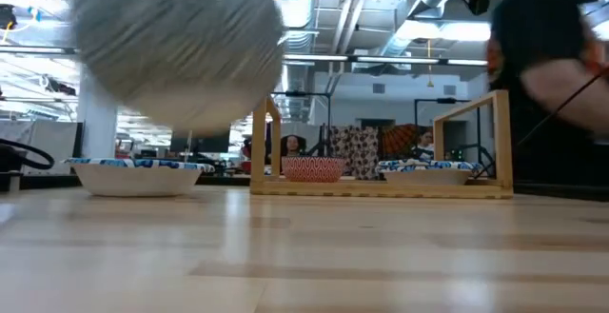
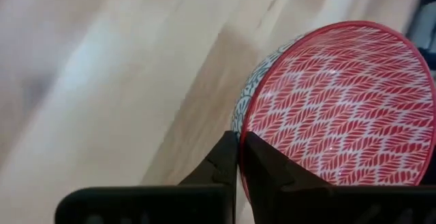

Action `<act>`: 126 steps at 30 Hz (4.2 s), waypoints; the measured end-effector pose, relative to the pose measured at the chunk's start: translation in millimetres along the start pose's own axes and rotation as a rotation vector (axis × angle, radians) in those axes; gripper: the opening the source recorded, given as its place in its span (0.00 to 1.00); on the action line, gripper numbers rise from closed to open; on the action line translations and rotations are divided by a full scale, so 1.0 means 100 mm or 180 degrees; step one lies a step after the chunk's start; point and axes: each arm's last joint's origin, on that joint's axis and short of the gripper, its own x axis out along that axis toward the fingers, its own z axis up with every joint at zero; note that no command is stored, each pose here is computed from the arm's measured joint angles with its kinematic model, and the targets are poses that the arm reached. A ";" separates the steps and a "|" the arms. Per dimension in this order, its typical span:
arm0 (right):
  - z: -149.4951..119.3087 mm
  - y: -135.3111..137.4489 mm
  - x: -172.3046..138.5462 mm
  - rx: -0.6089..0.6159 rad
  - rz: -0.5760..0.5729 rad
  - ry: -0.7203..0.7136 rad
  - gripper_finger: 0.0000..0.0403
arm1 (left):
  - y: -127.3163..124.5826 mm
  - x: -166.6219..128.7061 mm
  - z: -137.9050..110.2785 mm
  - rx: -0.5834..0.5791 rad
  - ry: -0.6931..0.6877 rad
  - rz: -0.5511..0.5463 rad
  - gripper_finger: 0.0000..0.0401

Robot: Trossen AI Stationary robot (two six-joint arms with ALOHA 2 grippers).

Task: Place and stack bowls onto a shelf
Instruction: Stack the red small bowl into the dark blue small bowl on the shelf

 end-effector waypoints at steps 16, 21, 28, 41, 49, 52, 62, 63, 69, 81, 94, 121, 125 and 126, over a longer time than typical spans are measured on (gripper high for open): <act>0.09 -0.10 0.06 0.0099 -0.0147 -0.0149 0.11 | 0.51 -1.25 1.68 0.0305 -0.1588 0.0651 0.00; 0.11 -0.13 0.07 0.0117 -0.0191 -0.0167 0.11 | 0.90 -1.51 1.91 0.0115 -0.1855 0.0935 0.00; 0.13 -0.16 0.09 0.0140 -0.0243 -0.0196 0.11 | 1.20 -1.55 2.34 0.0114 -0.1496 0.1226 0.00; 0.13 -0.17 0.10 0.0131 -0.0260 -0.0175 0.11 | 1.71 -0.90 2.95 0.0389 -0.0677 0.1728 0.00; 0.13 -0.17 0.10 0.0130 -0.0260 -0.0173 0.11 | 2.03 -0.40 2.99 0.0451 -0.0248 0.1852 0.00; 0.13 -0.17 0.10 0.0130 -0.0259 -0.0171 0.11 | 2.08 -0.30 2.98 0.0503 -0.0159 0.1908 0.00; 0.13 -0.17 0.10 0.0128 -0.0261 -0.0169 0.11 | 2.12 -0.27 2.92 0.0710 0.0136 0.2068 0.00; 0.13 -0.17 0.10 0.0128 -0.0262 -0.0169 0.11 | 2.13 -0.27 2.91 0.0726 0.0171 0.2061 0.00; 0.12 -0.17 0.10 0.0123 -0.0267 -0.0161 0.11 | 2.12 -0.25 2.92 0.0651 0.0129 0.1896 0.00; 0.12 -0.17 0.10 0.0121 -0.0270 -0.0156 0.11 | 2.12 -0.25 2.91 0.0434 0.0095 0.1750 0.00; 0.12 -0.17 0.10 0.0121 -0.0270 -0.0154 0.11 | 2.11 -0.26 2.91 0.0392 0.0053 0.1785 0.11; 0.12 -0.17 0.10 0.0116 -0.0273 -0.0148 0.11 | 2.14 -0.36 3.05 -0.0132 -0.0466 0.1610 0.03; 0.12 -0.18 0.10 0.0115 -0.0273 -0.0147 0.11 | 2.15 -0.30 3.06 -0.0290 -0.0585 0.1616 0.00; 0.12 -0.18 0.10 0.0114 -0.0274 -0.0147 0.11 | 2.13 -0.29 3.06 -0.0294 -0.0618 0.1658 0.00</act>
